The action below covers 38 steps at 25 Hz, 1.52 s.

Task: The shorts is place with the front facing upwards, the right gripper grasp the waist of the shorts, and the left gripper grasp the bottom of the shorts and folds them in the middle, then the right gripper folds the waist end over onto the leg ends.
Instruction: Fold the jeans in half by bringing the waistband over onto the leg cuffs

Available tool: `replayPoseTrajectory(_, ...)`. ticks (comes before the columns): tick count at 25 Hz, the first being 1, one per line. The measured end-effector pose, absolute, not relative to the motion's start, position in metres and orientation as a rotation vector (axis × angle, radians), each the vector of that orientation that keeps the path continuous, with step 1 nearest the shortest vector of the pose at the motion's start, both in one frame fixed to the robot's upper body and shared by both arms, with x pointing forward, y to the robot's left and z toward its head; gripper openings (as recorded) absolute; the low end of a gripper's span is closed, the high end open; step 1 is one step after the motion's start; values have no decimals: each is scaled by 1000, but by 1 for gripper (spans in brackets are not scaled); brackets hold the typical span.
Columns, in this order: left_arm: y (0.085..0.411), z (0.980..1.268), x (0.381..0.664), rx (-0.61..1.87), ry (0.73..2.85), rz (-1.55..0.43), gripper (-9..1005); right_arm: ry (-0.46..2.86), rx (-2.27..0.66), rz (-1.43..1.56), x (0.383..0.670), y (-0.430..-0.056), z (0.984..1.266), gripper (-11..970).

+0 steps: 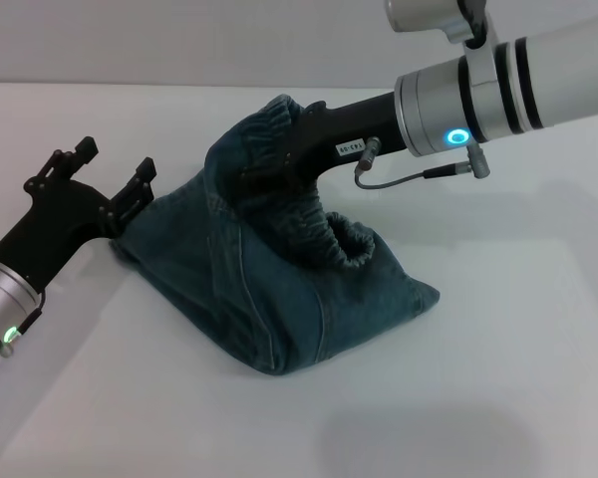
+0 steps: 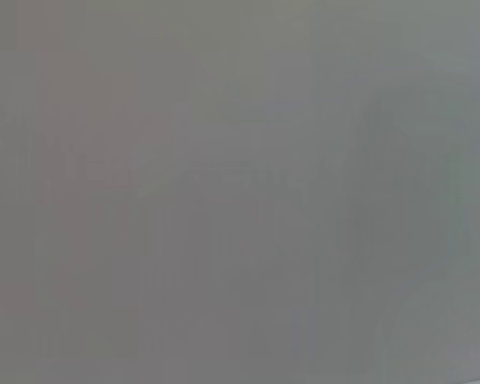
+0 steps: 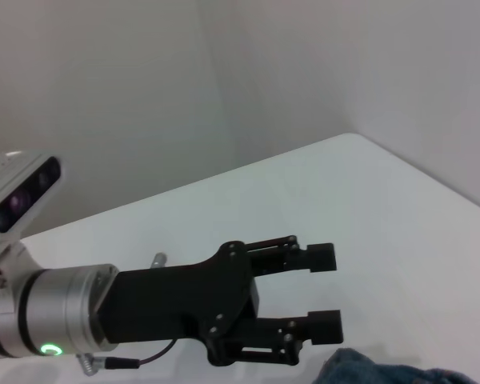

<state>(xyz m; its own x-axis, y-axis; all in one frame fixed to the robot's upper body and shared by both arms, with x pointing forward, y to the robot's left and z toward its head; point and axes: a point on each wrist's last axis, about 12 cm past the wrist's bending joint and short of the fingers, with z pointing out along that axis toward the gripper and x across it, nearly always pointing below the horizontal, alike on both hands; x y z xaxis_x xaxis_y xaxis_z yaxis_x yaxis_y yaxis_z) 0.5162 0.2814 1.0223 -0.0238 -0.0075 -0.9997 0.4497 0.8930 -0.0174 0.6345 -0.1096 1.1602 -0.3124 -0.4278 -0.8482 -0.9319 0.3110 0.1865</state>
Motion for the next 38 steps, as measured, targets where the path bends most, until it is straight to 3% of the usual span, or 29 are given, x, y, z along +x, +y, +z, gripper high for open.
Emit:
replayPoseTrajectory(11,284,1021,514,348,1565,-373,796,1935,-1239,788,641,-114,1154,467)
replayPoseTrajectory(23,283,1018,512,349,1578,-377,796,1867,-1269,613,644,-91,1147,465)
replayPoseTrajectory(32,284,1017,509,345,1584,-379,797,1915,-1278,680,644,-76,1162,465)
replayPoseTrajectory(38,283,1016,506,342,1577,-392,797,1956,-1293,541,651,-77,1181,465)
